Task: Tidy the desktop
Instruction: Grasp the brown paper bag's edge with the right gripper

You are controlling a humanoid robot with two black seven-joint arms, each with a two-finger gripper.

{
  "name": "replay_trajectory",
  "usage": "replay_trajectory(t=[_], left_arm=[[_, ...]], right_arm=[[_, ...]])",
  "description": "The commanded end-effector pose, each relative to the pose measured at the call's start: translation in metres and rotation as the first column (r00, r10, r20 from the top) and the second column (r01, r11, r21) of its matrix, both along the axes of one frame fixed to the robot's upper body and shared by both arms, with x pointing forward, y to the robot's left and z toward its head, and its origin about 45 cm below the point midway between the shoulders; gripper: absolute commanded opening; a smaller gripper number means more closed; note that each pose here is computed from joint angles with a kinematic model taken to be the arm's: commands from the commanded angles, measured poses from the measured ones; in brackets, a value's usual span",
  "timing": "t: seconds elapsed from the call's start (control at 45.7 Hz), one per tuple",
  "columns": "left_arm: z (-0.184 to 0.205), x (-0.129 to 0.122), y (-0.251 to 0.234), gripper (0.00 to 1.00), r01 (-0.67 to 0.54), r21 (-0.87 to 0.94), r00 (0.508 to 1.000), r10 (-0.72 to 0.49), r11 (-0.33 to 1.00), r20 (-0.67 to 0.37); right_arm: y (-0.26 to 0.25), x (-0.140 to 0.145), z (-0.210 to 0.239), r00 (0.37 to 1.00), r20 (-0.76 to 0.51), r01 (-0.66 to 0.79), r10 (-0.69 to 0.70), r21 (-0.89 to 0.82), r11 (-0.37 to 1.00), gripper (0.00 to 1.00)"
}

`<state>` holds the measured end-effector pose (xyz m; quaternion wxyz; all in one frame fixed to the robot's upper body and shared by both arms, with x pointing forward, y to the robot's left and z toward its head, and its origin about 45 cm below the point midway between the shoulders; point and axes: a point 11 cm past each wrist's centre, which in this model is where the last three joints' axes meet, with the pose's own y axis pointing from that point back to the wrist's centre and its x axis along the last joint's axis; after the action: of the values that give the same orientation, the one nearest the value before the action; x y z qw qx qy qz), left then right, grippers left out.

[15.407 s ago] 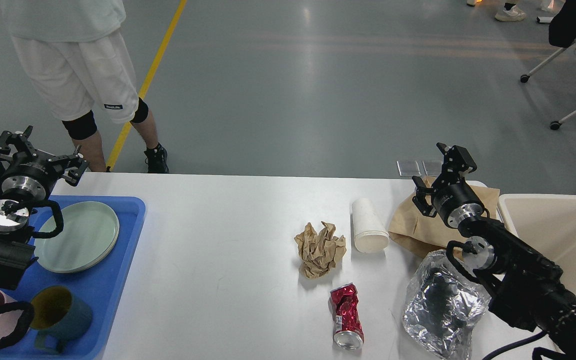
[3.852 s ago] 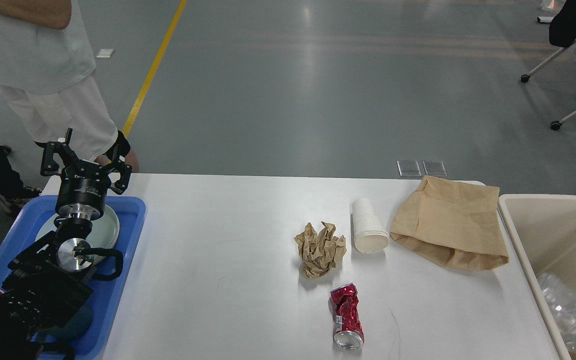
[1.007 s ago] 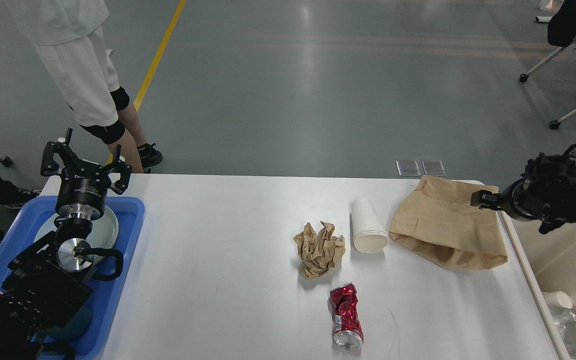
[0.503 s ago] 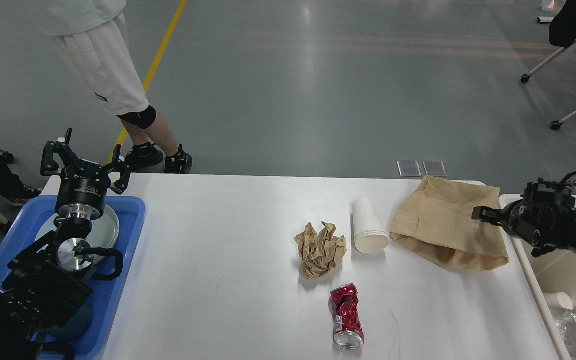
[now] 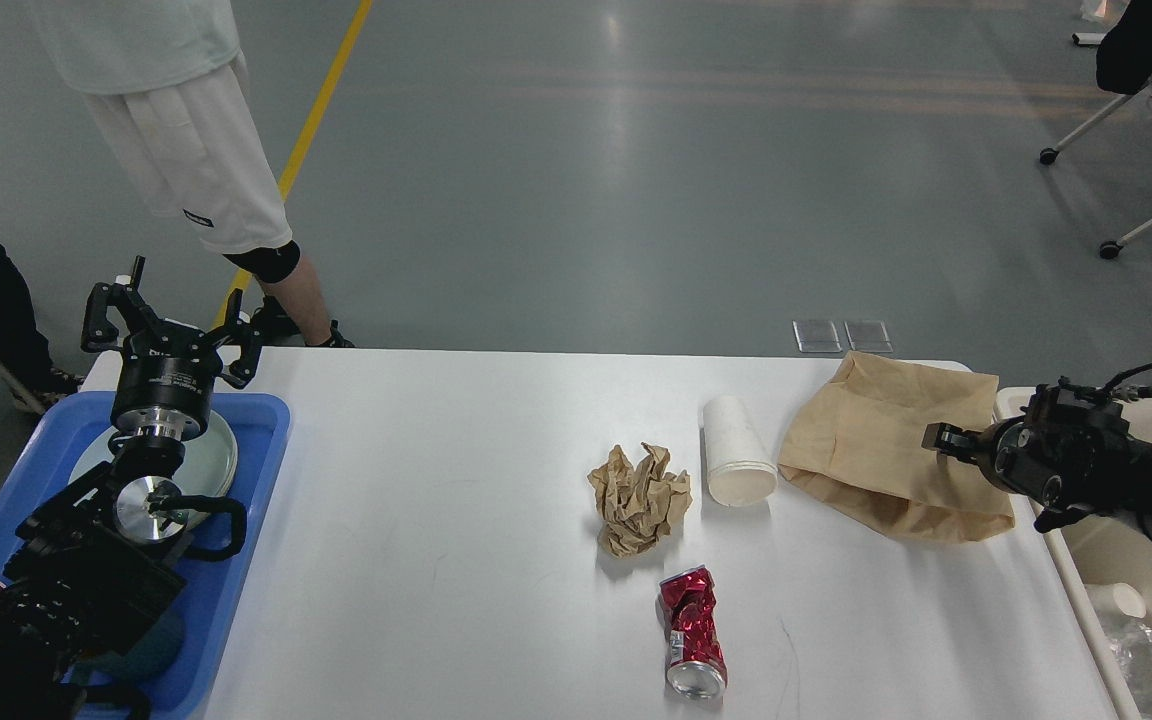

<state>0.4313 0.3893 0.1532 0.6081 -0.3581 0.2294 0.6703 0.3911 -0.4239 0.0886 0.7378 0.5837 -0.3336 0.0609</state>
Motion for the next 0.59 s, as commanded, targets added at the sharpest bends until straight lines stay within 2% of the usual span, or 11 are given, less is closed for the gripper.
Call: replay_trajectory(t=[0.0, 0.044, 0.066, 0.306, 0.438, 0.569], left_arm=[[0.0, 0.0, 0.0, 0.96, -0.001, 0.001, 1.0, 0.001, 1.0, -0.001], [0.0, 0.0, 0.0, 0.96, 0.0, 0.0, 1.0, 0.0, 1.0, 0.0], [0.0, 0.0, 0.0, 0.96, 0.0, 0.0, 1.0, 0.0, 1.0, 0.0], [0.0, 0.0, 0.0, 0.96, -0.001, 0.001, 1.0, 0.001, 1.0, -0.001], [0.0, 0.0, 0.0, 0.96, 0.0, 0.0, 1.0, 0.0, 1.0, 0.0], [0.0, 0.0, 0.0, 0.96, 0.0, 0.0, 1.0, 0.0, 1.0, 0.0]], right_arm=[[0.007, -0.003, -0.003, 1.0, -0.022, -0.005, 0.006, 0.023, 1.0, 0.31], [0.013, -0.006, -0.007, 0.999, -0.042, -0.012, 0.013, 0.042, 0.999, 0.08], [0.015, -0.009, -0.009, 0.998, -0.056, -0.012, 0.015, 0.054, 0.998, 0.0], [0.022, -0.007, -0.005, 0.999, -0.045, 0.003, 0.002, 0.095, 0.996, 0.0], [0.01, 0.013, 0.026, 0.999, 0.024, 0.029, -0.032, 0.107, 0.994, 0.0], [0.006, 0.023, 0.055, 0.998, 0.041, 0.037, -0.043, 0.147, 0.988, 0.0]])
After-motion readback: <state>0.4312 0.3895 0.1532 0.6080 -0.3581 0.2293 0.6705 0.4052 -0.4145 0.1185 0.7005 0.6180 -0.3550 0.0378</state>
